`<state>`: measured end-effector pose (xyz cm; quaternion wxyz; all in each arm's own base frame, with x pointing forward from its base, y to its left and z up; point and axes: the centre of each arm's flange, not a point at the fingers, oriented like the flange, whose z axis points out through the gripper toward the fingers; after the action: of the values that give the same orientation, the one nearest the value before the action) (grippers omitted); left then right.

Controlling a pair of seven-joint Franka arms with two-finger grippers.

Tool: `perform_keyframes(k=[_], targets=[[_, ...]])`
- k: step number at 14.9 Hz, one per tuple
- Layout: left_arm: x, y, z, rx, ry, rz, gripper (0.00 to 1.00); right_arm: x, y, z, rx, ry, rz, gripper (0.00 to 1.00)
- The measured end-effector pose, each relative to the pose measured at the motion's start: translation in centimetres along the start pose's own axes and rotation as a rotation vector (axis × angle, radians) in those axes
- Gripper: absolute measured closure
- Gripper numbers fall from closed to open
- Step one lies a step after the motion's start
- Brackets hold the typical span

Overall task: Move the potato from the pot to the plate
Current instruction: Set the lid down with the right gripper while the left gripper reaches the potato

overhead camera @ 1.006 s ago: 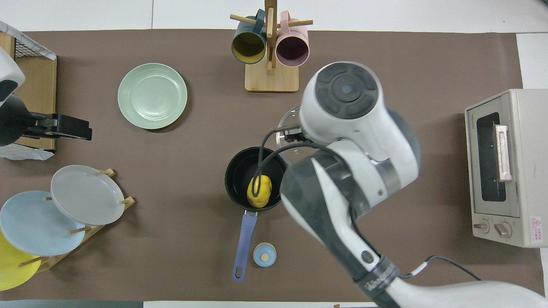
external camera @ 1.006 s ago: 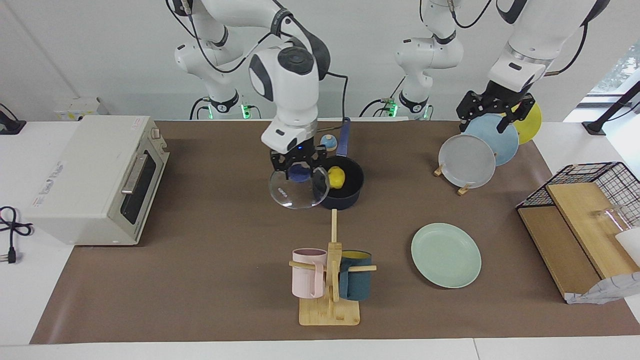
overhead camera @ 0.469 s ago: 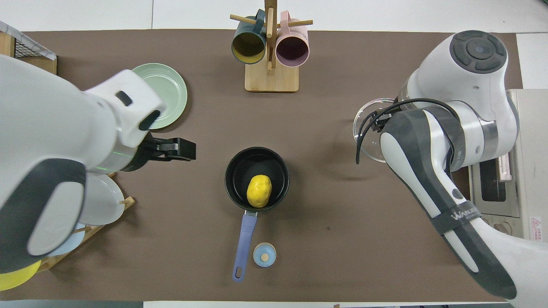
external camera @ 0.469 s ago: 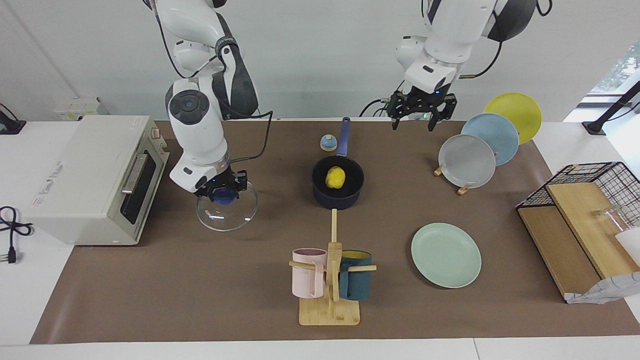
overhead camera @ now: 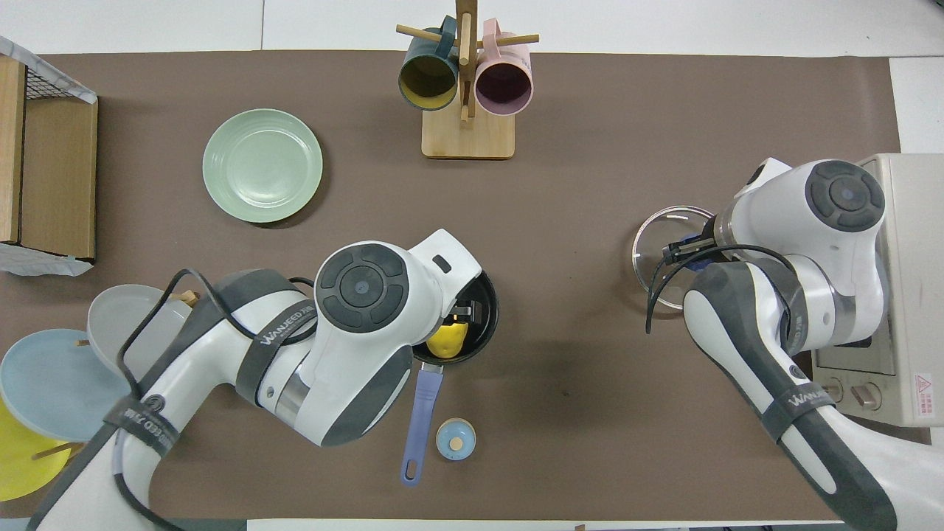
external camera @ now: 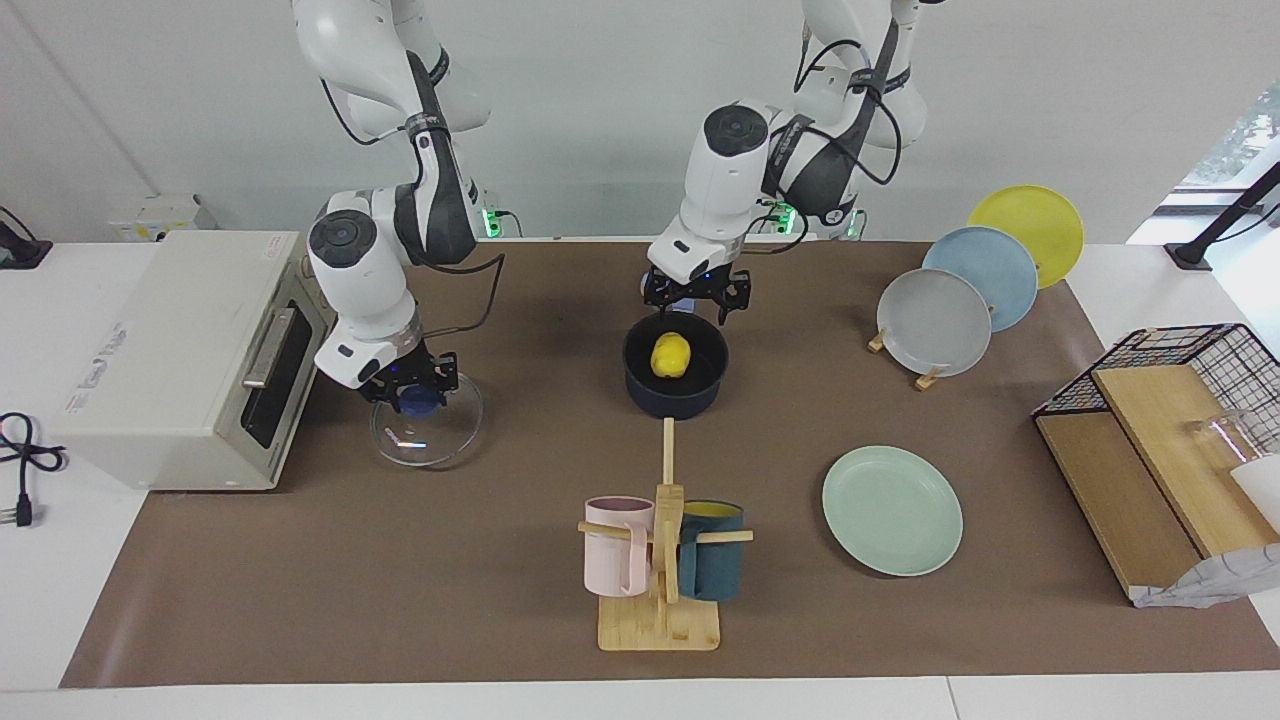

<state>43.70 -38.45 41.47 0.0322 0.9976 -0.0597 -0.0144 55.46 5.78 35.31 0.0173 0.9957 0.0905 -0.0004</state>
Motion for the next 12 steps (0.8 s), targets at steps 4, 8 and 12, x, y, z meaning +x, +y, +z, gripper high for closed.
perform_keyframes(k=[4,8,12], targets=[[0.1,0.2,3.3,0.002,-0.002,0.002,0.00,-1.5,-0.2,1.0,0.001,0.019,-0.001,0.34],[0.3,0.5,4.9,-0.003,0.006,0.006,0.00,-2.0,-0.3,1.8,0.001,0.027,-0.002,0.34],[0.3,0.9,6.9,0.003,-0.005,0.012,0.00,-2.1,-0.3,2.1,0.000,0.049,-0.002,0.34]])
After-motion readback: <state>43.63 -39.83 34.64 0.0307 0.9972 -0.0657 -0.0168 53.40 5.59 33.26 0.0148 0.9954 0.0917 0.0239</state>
